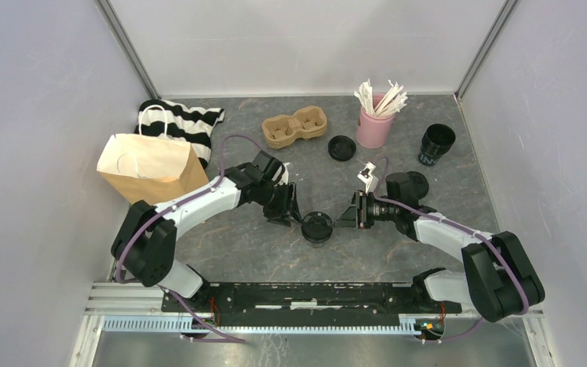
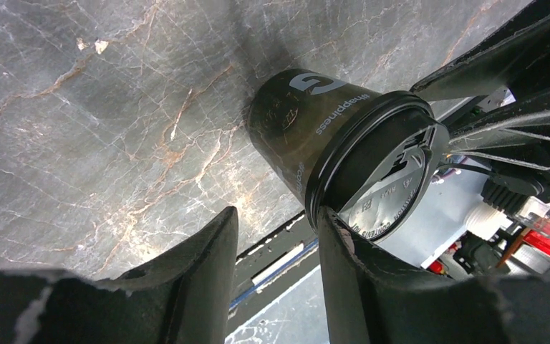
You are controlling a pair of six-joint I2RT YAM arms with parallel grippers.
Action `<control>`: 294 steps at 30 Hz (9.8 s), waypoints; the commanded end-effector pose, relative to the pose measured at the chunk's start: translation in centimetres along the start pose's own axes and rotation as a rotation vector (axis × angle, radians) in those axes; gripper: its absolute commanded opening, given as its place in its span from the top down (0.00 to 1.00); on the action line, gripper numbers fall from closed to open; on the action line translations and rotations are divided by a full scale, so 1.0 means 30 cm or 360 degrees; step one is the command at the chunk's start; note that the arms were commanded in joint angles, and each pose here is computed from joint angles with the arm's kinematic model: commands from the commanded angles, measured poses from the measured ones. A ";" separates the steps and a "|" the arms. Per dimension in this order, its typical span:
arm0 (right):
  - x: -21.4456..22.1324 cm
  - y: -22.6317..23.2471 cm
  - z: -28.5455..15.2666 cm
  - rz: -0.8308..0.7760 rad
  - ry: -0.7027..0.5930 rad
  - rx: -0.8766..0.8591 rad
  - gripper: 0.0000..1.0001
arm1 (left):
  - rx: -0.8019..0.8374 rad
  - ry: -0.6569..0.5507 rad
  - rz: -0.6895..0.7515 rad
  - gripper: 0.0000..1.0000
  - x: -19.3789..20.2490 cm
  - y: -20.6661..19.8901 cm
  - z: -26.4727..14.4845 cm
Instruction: Pack the takeout coffee
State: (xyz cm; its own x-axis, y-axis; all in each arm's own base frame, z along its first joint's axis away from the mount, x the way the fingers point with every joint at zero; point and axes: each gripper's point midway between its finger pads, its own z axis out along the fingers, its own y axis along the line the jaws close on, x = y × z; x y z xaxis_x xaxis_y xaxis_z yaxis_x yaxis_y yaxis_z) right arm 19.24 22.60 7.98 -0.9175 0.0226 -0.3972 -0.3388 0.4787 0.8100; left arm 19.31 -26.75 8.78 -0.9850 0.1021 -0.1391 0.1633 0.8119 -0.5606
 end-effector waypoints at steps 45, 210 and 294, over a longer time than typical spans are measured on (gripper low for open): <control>-0.049 0.144 -0.017 -0.0201 0.0161 -0.0154 0.20 | -0.0122 -0.0192 0.0175 0.19 -0.068 -0.079 -0.188; 0.054 0.031 0.133 -0.0152 0.0229 -0.0112 0.35 | 0.0081 0.0064 0.0110 0.34 0.083 0.078 0.055; -0.529 -0.115 0.006 -0.1136 0.0007 0.0722 0.05 | 0.0229 -0.0446 -0.0072 0.14 -0.531 -0.023 -0.060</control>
State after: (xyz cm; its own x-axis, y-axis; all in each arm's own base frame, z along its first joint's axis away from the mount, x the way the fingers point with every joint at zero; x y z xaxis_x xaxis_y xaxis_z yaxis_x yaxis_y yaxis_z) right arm 33.11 22.27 10.33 -0.6411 -0.2456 -0.7271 -0.6394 0.6949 0.3291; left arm 34.67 -28.18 12.41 -0.9466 -0.1055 -0.3048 0.1398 0.7173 -0.6826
